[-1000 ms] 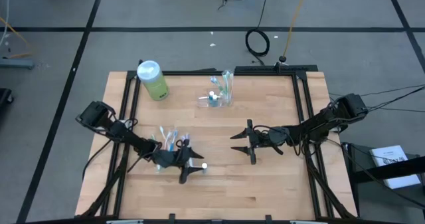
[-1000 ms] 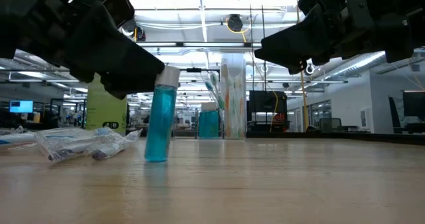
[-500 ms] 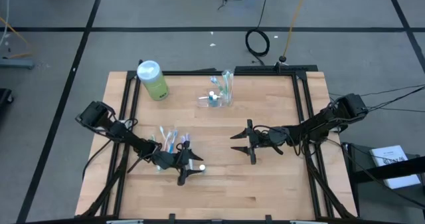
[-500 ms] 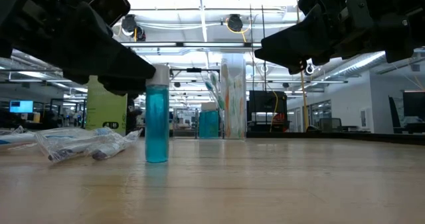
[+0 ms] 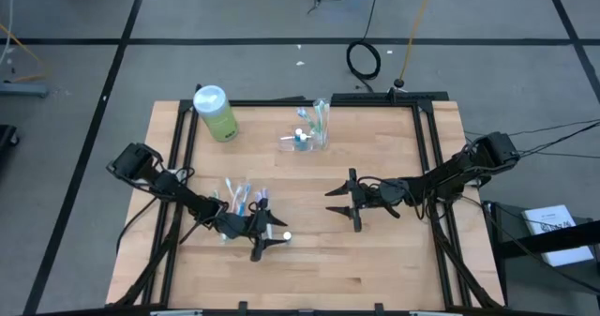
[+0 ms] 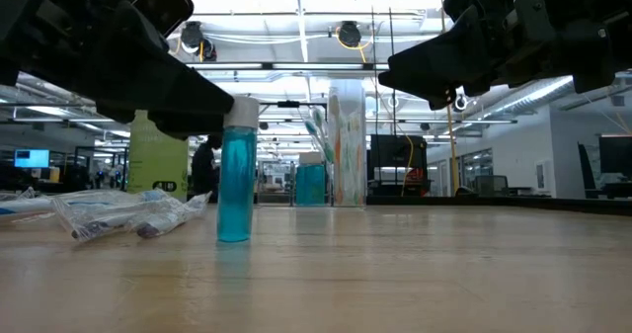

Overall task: Pick & Place toothbrushing station
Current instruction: Put the blue mouthwash into the transparent organizer

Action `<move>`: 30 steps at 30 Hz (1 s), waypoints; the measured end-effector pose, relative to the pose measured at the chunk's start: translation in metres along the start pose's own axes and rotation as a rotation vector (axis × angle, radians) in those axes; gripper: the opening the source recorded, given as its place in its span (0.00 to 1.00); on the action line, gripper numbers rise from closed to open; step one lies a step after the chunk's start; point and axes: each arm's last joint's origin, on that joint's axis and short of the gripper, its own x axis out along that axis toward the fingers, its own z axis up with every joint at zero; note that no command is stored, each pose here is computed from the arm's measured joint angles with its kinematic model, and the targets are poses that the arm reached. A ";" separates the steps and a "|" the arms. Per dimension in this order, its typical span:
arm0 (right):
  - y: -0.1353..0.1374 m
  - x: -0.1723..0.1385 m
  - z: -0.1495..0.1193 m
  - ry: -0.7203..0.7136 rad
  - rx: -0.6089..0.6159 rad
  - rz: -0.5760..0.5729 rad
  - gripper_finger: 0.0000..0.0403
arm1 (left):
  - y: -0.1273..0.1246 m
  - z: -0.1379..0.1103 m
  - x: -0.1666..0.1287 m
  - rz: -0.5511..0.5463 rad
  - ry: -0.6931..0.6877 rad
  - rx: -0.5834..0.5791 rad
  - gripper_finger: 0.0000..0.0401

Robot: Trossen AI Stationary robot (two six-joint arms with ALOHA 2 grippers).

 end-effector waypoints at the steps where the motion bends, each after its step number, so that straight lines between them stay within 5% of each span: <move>1: 0.000 0.000 0.000 0.000 0.000 0.000 0.45 | 0.000 0.000 0.000 -0.001 0.001 0.001 0.59; 30: 0.000 0.000 0.000 -0.001 0.000 0.001 0.45 | -0.002 -0.001 0.012 -0.006 -0.032 0.066 0.59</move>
